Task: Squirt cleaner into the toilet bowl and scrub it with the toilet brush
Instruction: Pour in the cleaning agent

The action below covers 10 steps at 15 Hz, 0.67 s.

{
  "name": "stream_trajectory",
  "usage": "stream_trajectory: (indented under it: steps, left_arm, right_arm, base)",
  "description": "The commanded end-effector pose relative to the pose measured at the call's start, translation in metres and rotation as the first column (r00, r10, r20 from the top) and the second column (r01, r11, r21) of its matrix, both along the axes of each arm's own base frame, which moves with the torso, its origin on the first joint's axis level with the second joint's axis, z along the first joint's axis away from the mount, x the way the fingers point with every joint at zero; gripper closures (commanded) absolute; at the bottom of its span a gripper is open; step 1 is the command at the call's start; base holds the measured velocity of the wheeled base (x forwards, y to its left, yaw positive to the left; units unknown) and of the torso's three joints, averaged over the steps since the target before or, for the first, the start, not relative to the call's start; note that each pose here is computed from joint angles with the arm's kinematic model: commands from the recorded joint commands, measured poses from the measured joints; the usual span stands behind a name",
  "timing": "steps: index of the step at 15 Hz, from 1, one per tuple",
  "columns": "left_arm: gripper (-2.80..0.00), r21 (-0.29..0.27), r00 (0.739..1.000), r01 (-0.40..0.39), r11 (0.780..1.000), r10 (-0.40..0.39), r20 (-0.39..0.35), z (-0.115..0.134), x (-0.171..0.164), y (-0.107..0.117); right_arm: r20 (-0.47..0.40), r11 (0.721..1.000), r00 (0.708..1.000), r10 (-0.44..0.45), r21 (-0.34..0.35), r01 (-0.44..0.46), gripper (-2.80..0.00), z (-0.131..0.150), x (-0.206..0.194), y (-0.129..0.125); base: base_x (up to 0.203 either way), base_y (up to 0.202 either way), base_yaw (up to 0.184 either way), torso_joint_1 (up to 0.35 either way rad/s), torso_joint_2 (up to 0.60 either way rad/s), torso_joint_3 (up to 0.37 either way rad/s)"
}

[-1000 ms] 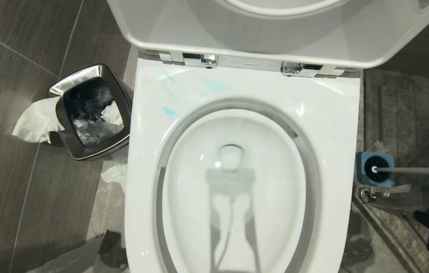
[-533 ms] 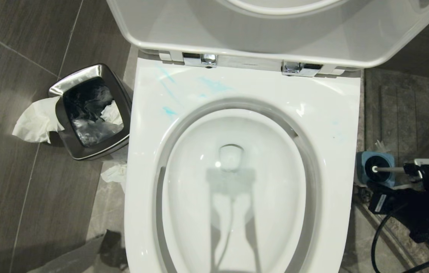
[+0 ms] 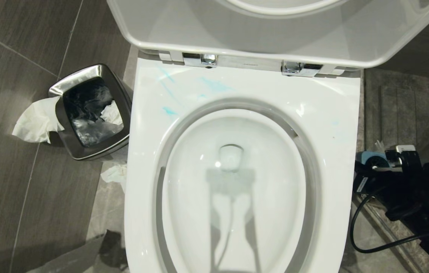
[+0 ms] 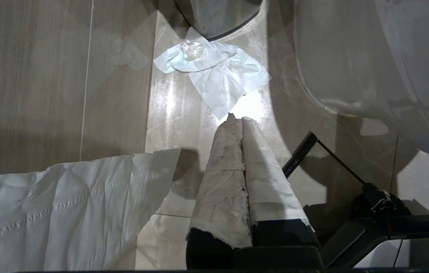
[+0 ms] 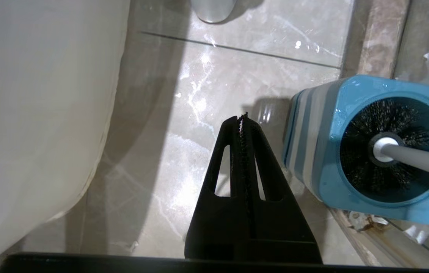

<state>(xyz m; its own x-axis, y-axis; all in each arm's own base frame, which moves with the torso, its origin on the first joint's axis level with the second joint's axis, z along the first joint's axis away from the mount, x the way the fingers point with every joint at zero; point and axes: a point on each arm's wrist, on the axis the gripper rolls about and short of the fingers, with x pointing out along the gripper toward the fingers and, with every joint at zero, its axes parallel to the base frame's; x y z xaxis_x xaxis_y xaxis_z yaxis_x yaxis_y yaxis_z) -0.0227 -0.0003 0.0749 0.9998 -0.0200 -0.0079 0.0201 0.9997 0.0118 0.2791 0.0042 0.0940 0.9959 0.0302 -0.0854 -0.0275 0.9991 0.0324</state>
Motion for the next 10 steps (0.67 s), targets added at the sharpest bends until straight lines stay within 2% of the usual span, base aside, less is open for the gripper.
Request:
stream_trajectory:
  steps: [1, 3, 10]
  left_arm:
    - [0.00, 0.000, 1.000, 0.000, 1.000, 0.000, -0.001, -0.0004, 0.0001, 0.0000]
    - [0.00, 0.000, 1.000, 0.000, 1.000, 0.000, -0.001, -0.0004, 0.0001, 0.0000]
    - [0.00, 0.000, 1.000, 0.000, 1.000, 0.000, -0.003, -0.0004, 0.0002, 0.0000]
  right_arm:
    - [0.006, 1.000, 1.000, 0.004, -0.023, -0.004, 0.00, 0.0001, -0.0006, 0.0004]
    - [-0.021, 0.998, 1.000, 0.007, -0.060, -0.008, 0.00, -0.0046, -0.0058, 0.0003]
    - [0.030, 0.998, 0.999, 0.035, -0.054, -0.033, 0.00, 0.0044, 0.0033, 0.0031]
  base:
    - [0.000, 0.000, 0.000, 0.000, 0.00, 0.000]
    - [0.000, 0.000, 0.000, 0.000, 0.00, 0.000]
    - [0.000, 0.000, 0.000, 0.000, 0.00, 0.000]
